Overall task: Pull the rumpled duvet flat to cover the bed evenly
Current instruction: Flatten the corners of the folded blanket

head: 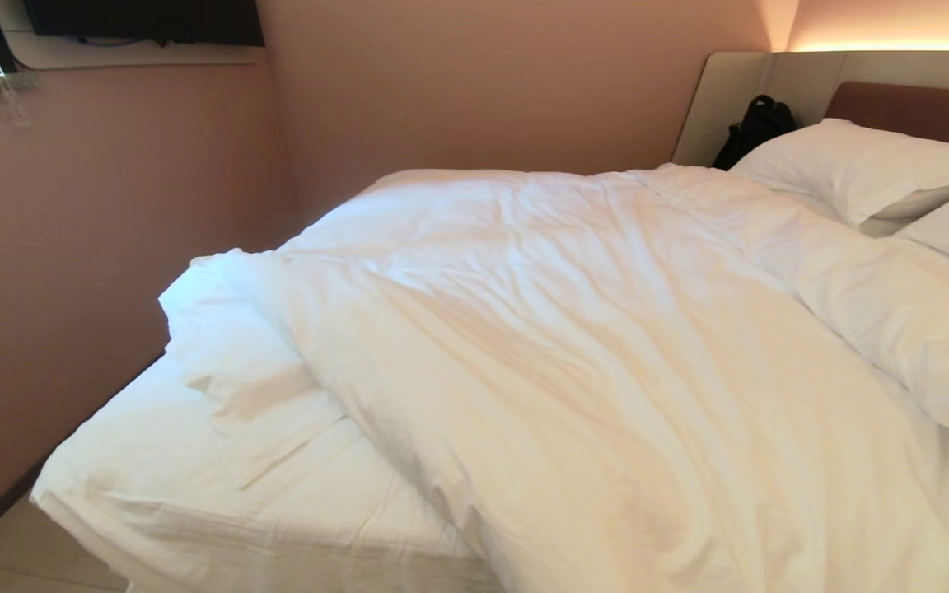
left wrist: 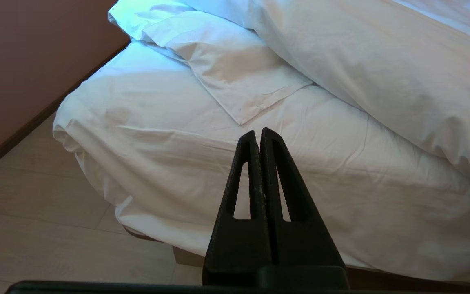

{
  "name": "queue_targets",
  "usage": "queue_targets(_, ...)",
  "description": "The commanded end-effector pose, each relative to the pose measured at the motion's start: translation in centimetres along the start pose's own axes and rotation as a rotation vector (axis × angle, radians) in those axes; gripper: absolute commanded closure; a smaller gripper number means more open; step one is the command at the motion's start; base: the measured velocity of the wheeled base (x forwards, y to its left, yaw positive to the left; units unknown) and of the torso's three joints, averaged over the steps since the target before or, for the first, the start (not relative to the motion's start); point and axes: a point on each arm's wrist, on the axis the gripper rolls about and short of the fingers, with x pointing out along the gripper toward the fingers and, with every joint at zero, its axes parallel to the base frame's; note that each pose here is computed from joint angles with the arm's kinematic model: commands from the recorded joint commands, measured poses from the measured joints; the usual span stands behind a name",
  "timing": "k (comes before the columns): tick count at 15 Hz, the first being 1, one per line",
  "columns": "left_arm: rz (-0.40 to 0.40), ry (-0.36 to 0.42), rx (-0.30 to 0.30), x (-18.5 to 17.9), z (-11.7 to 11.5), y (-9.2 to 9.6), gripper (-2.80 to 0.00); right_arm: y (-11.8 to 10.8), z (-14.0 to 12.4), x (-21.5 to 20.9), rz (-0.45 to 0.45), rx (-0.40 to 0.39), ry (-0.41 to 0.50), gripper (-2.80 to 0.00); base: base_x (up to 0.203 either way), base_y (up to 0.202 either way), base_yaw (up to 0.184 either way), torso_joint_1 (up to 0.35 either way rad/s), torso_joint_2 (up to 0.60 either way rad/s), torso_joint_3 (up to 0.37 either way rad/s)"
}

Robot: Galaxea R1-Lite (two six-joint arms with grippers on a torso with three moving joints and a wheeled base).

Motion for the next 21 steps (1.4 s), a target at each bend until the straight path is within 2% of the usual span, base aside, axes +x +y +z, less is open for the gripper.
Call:
queue_targets(1, 0.001, 0.0, -0.001, 0.0, 0.0, 0.0, 0.0, 0.0, -0.6, 0.5, 0.025, 0.026, 0.011, 0.0, 0.0, 0.0, 0.0, 0.0, 0.0, 0.0)
queue_targets(7, 0.0, 0.0, -0.001, 0.0, 0.0, 0.0, 0.0, 1.3, 0.2, -1.2, 0.061, 0.075, -0.011, 0.0, 0.0, 0.0, 0.0, 0.0, 0.0, 0.0)
queue_targets(10, 0.001, 0.0, -0.001, 0.0, 0.0, 0.0, 0.0, 3.6, 2.1, -5.6, 0.041, 0.118, -0.05, 0.0, 0.0, 0.0, 0.0, 0.0, 0.0, 0.0)
queue_targets(12, 0.0, 0.0, -0.001, 0.0, 0.0, 0.0, 0.0, 6.4, 3.6, -9.8, 0.008, 0.141, -0.076, 0.0, 0.0, 0.0, 0.0, 0.0, 0.0, 0.0)
queue_targets(14, 0.0, 0.0, -0.001, 0.0, 0.0, 0.0, 0.0, 9.2, 4.7, -14.3, -0.062, 0.132, -0.11, 0.0, 0.0, 0.0, 0.0, 0.0, 0.0, 0.0)
queue_targets(16, 0.0, 0.0, -0.001, 0.0, 0.0, 0.0, 0.0, 9.8, 4.5, -15.9, -0.098, 0.147, -0.112, 0.0, 0.0, 0.0, 0.0, 0.0, 0.0, 0.0)
queue_targets(19, 0.001, 0.0, -0.001, 0.0, 0.0, 0.0, 0.0, 11.1, 4.6, -18.2, -0.279, 0.145, 0.005, 0.0, 0.0, 0.0, 0.0, 0.0, 0.0, 0.0)
queue_targets(21, 0.0, 0.0, -0.001, 0.0, 0.0, 0.0, 0.0, 11.3, 4.6, -18.4, -0.303, 0.159, 0.03, 0.0, 0.0, 0.0, 0.0, 0.0, 0.0, 0.0)
